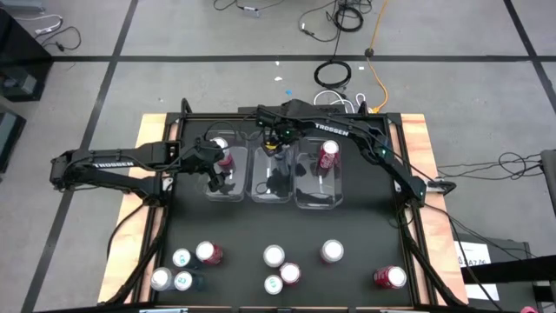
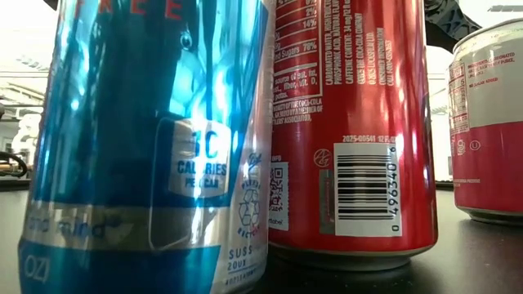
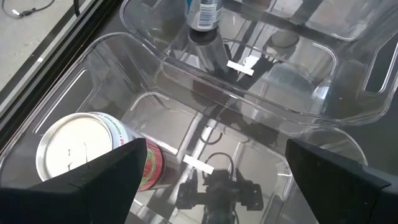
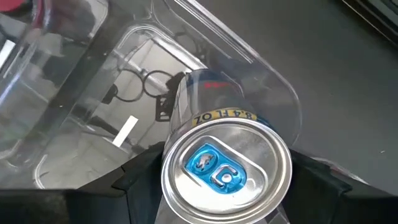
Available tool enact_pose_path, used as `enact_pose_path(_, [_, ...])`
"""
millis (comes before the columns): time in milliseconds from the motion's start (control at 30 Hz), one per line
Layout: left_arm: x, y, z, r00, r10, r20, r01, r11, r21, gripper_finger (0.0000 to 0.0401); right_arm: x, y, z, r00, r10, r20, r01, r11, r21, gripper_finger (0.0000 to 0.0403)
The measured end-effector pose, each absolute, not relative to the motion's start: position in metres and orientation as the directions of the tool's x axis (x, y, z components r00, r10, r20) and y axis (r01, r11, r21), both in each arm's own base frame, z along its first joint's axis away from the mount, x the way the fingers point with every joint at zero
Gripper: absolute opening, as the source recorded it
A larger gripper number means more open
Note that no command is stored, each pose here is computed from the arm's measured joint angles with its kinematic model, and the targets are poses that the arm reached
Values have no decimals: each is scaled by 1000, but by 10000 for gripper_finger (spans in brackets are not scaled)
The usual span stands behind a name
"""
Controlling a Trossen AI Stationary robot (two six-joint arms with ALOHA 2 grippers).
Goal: Sort soda cans
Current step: Put the blue soda can into the center transparent bin
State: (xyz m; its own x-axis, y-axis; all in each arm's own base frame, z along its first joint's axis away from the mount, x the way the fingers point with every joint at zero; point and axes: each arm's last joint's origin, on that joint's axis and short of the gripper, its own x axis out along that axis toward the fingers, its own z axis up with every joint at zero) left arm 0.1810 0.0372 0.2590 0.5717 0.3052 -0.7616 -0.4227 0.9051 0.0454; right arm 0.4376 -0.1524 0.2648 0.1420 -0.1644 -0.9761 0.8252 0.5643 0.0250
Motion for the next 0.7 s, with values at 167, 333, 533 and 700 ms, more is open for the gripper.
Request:
enact_pose_path(167, [181,37,259,572,305,-762,-422,905,45,392,438,-152,265,143,-164,-976,823,568,25,258])
enact_pose_path(333, [181,37,259,572,304,-762,-422,905,45,392,438,-152,265,144,-163,-976,818,575,24,258])
enact_pose_path(533, [181,37,259,572,304,-762,-422,905,45,392,438,-151,265,145,-157,-977,811,584,26,258])
enact_pose_path(700, [181,37,259,572,304,-762,-422,905,45,392,438,-151,265,144,-157,-977,814,580,27,258])
